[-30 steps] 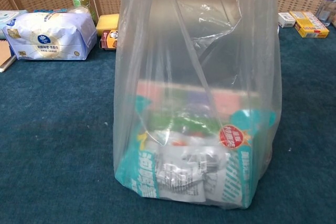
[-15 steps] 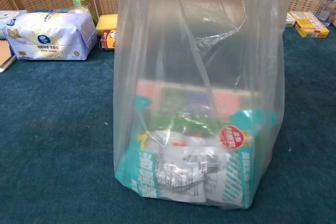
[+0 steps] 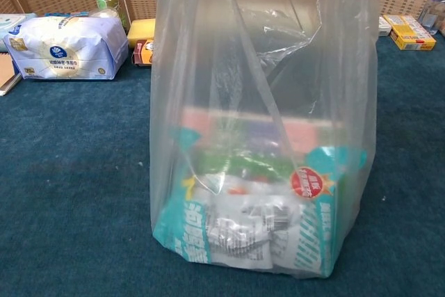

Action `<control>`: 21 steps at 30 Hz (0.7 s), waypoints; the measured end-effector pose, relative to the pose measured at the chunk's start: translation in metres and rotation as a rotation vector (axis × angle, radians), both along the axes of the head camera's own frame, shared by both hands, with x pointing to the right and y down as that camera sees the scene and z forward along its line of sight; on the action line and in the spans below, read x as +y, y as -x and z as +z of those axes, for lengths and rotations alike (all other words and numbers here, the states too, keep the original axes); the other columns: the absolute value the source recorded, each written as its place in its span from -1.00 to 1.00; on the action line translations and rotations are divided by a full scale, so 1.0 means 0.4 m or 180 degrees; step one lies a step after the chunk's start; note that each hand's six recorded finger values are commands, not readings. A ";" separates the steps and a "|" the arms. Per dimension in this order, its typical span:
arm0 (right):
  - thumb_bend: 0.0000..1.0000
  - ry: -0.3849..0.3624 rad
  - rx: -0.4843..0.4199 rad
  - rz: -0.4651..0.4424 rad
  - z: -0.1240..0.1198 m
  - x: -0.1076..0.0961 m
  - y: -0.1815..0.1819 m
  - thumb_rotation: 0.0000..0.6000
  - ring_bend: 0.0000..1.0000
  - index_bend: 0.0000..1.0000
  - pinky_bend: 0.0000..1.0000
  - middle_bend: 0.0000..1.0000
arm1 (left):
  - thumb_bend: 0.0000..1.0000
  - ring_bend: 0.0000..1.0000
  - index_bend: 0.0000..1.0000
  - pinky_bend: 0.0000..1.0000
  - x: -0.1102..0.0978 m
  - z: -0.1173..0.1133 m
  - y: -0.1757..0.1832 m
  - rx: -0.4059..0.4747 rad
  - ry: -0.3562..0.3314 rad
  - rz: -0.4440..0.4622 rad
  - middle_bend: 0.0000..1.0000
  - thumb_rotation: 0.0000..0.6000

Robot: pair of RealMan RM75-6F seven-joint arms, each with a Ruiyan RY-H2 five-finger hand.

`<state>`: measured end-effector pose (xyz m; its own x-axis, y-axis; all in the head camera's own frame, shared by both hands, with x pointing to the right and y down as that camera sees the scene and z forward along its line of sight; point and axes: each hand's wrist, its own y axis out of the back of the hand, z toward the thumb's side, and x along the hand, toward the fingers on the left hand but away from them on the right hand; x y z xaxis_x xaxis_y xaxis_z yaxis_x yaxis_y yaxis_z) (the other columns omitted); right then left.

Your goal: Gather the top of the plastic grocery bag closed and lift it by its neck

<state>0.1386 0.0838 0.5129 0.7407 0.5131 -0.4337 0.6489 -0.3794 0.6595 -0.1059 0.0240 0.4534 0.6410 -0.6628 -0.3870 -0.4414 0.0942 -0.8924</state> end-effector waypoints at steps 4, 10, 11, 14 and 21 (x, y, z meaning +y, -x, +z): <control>-0.75 -0.0006 -0.0016 -0.0040 -0.007 0.007 0.006 -1.00 -0.67 -0.54 -0.82 -0.54 | -0.93 -1.00 -0.49 -0.68 -0.002 -0.002 -0.004 -0.0004 -0.0019 0.0000 -0.67 1.00; -0.75 -0.0003 -0.0020 -0.0053 -0.014 0.013 0.005 -1.00 -0.67 -0.54 -0.82 -0.54 | -0.93 -1.00 -0.49 -0.68 -0.005 0.002 -0.004 -0.0017 -0.0011 -0.0010 -0.68 1.00; -0.75 -0.0001 -0.0023 -0.0055 -0.015 0.014 0.006 -1.00 -0.67 -0.54 -0.82 -0.54 | -0.93 -1.00 -0.49 -0.68 -0.005 0.003 -0.005 -0.0012 -0.0002 -0.0008 -0.68 1.00; -0.75 0.0006 -0.0032 -0.0054 -0.017 0.014 0.010 -1.00 -0.67 -0.54 -0.82 -0.54 | -0.93 -1.00 -0.49 -0.68 -0.004 0.003 -0.010 0.0008 0.0017 0.0003 -0.68 1.00; -0.75 0.0023 -0.0053 -0.0072 -0.019 0.015 0.026 -1.00 -0.67 -0.54 -0.82 -0.53 | -0.93 -1.00 -0.50 -0.68 -0.001 -0.002 -0.021 0.0012 -0.0002 0.0033 -0.68 1.00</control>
<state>0.1283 0.0899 0.5053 0.7592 0.4932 -0.4247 0.6291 -0.3889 0.6730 -0.0976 0.0234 0.4527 0.6463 -0.6559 -0.3899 -0.4458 0.0901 -0.8906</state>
